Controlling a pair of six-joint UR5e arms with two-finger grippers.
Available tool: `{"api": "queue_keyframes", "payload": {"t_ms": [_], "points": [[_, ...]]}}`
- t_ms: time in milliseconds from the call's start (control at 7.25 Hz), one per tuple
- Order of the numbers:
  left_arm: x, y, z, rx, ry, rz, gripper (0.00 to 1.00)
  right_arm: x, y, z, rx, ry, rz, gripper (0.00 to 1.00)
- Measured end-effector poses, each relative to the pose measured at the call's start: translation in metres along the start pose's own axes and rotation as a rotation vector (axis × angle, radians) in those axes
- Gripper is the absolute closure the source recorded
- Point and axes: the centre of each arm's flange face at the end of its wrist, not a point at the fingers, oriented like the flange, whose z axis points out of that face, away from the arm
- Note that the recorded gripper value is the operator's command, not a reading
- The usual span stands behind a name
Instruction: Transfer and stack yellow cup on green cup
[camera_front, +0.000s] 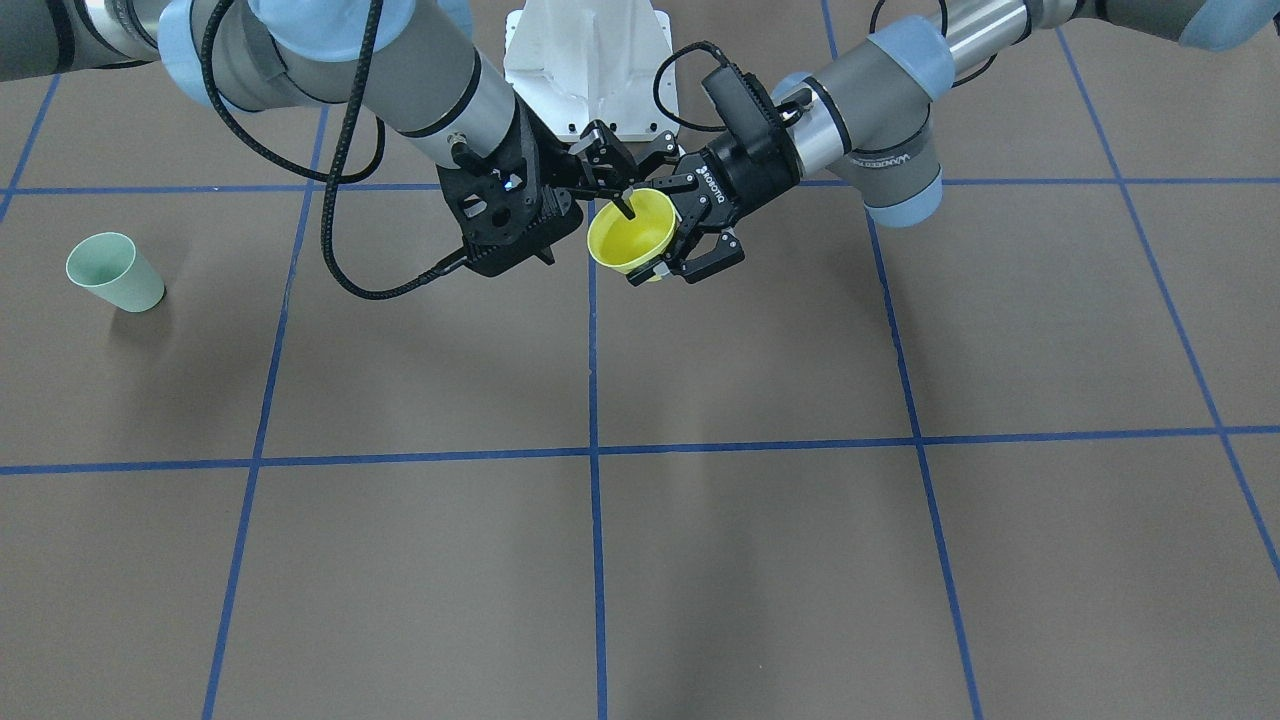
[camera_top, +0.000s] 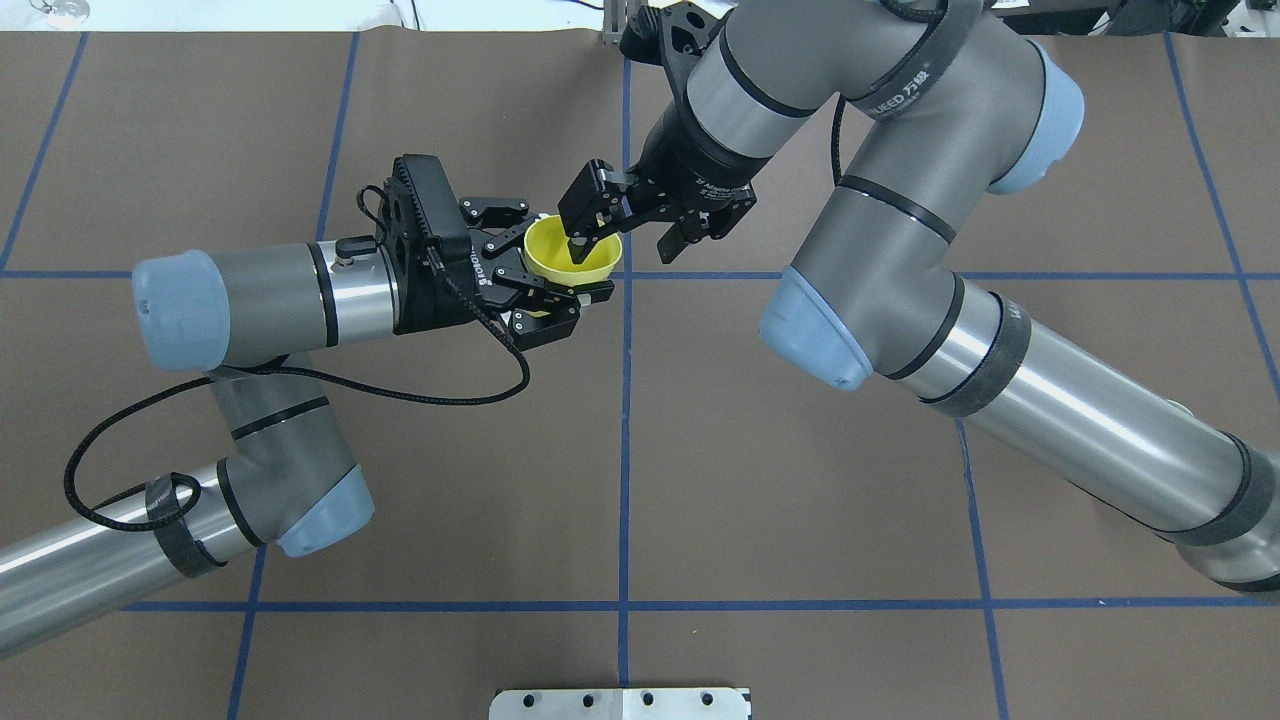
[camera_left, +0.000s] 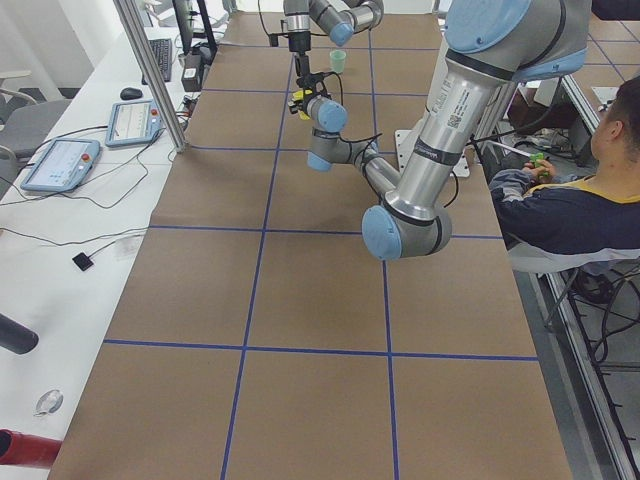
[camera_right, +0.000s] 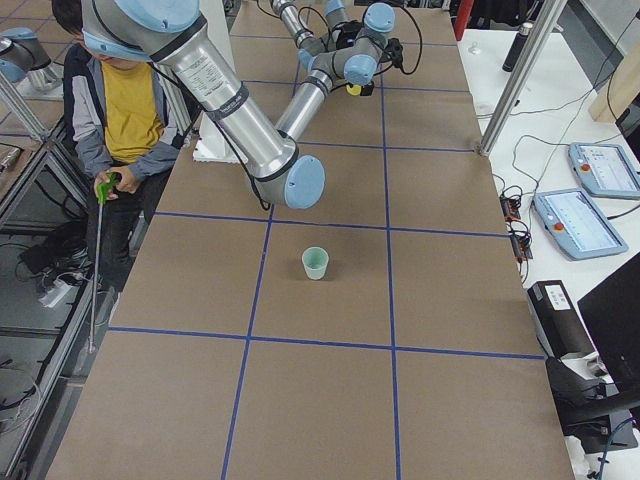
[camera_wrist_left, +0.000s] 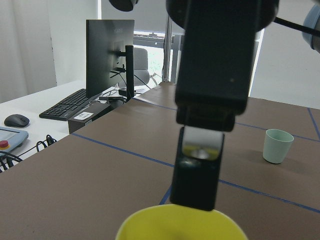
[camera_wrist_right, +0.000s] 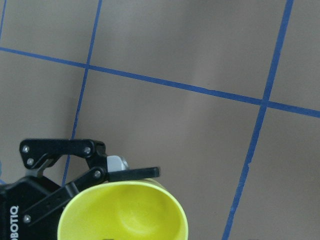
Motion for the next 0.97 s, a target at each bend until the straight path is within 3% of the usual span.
{"api": "queue_keyframes", "payload": {"t_ms": [276, 966], "points": [[0.000, 0.001, -0.001, 0.005, 0.003, 0.001, 0.73, 0.003, -0.001, 0.010, -0.012, 0.009, -0.005, 0.11], [0.004, 0.005, -0.001, 0.008, 0.012, -0.001, 0.71, 0.007, -0.003, 0.020, -0.030, 0.014, -0.011, 0.43]]}}
